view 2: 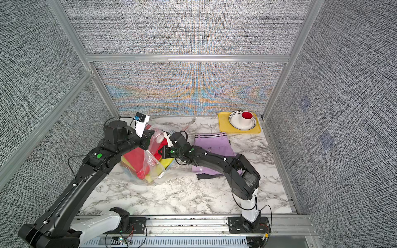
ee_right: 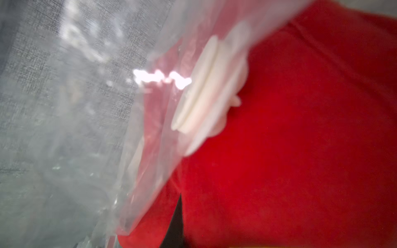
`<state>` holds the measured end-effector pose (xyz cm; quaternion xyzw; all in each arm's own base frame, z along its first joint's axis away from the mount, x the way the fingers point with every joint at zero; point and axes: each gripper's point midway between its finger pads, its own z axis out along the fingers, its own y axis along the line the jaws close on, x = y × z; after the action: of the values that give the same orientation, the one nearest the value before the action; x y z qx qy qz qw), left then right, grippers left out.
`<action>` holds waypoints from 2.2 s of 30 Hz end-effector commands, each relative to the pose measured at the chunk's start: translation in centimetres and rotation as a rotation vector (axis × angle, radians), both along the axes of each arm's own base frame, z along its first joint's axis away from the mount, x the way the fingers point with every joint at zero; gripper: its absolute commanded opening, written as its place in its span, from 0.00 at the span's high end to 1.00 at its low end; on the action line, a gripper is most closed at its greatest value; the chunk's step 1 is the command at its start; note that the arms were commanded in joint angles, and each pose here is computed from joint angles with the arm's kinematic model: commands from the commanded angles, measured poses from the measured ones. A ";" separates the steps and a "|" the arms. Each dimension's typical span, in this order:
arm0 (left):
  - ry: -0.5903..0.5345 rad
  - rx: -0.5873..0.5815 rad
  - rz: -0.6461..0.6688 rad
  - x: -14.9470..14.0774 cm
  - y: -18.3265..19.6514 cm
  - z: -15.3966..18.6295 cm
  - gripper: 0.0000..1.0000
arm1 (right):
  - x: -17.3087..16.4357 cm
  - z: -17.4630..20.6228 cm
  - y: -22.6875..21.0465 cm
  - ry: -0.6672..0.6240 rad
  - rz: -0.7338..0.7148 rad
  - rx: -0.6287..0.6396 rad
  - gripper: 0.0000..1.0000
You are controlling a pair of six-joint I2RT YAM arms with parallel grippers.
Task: Take the trousers out of the vacuum bag
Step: Take out the trousers from the vacuum bag.
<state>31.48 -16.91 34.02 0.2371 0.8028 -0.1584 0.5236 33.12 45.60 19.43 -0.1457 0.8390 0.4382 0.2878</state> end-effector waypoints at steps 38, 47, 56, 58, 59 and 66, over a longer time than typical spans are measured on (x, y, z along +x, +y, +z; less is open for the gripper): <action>0.089 -0.061 -0.250 -2.2 -3.9 -2.2 1.00 | -3.6 2.0 -9.2 -0.135 -0.118 -0.198 0.95; 0.086 -0.032 -0.159 -0.8 -2.8 -3.0 1.00 | -3.8 4.6 -11.3 -0.175 -0.147 -0.200 0.95; 0.073 -0.006 -0.109 0.4 -2.3 -3.2 1.00 | -5.4 2.7 -13.6 -0.110 -0.168 -0.223 0.95; 0.066 -0.008 -0.107 0.5 -2.3 -3.0 1.00 | -5.8 1.4 -13.9 -0.080 -0.169 -0.229 0.95; 0.062 -0.010 -0.108 0.5 -2.4 -2.8 1.00 | -6.0 0.7 -14.0 -0.063 -0.171 -0.230 0.95; 0.055 -0.025 -0.112 1.0 -2.7 -2.3 1.00 | -6.3 -1.7 -13.8 0.005 -0.207 -0.202 0.86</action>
<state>31.53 -19.64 30.21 0.2814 0.8125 -0.2068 0.4667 26.24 31.29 17.26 -0.1108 0.8973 0.3020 0.3023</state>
